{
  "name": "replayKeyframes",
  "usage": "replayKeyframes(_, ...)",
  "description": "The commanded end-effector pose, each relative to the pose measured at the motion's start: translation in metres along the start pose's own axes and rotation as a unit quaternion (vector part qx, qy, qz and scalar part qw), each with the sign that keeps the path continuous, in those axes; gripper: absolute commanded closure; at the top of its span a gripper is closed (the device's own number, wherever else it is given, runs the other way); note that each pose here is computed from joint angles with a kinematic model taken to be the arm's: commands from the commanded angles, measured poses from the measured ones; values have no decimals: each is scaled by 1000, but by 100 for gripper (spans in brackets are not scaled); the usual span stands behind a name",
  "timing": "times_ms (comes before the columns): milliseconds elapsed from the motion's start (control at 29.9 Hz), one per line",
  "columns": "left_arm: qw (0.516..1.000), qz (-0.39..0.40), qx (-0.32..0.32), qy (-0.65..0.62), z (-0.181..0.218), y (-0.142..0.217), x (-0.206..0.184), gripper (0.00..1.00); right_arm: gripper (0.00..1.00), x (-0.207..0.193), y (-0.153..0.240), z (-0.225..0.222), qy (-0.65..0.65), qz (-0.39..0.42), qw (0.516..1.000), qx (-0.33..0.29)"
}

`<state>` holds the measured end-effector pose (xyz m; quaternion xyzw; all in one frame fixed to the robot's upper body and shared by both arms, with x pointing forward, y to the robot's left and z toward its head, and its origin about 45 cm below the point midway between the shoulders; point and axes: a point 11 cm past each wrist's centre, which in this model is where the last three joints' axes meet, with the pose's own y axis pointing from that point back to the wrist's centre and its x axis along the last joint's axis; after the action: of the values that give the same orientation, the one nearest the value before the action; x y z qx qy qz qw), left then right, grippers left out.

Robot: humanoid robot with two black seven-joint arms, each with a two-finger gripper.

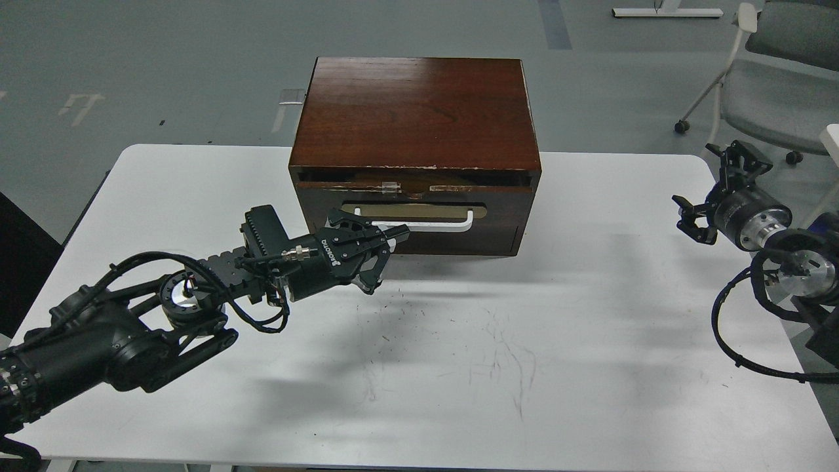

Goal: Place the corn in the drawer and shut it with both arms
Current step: 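Push the drawer shut into the cabinet with the left gripper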

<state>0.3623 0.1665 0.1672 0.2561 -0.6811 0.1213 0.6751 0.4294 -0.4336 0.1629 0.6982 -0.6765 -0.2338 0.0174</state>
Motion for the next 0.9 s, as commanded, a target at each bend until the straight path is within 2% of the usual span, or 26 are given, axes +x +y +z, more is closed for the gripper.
replayKeyframes(0,1000,1,0,0,0,-6,0,100,0,2,1,1,0,1,1000,-1)
replayKeyframes(868,1000,0,-4,-8,-3,-9,2,100,0,5,3,4,0,3,1000,-4)
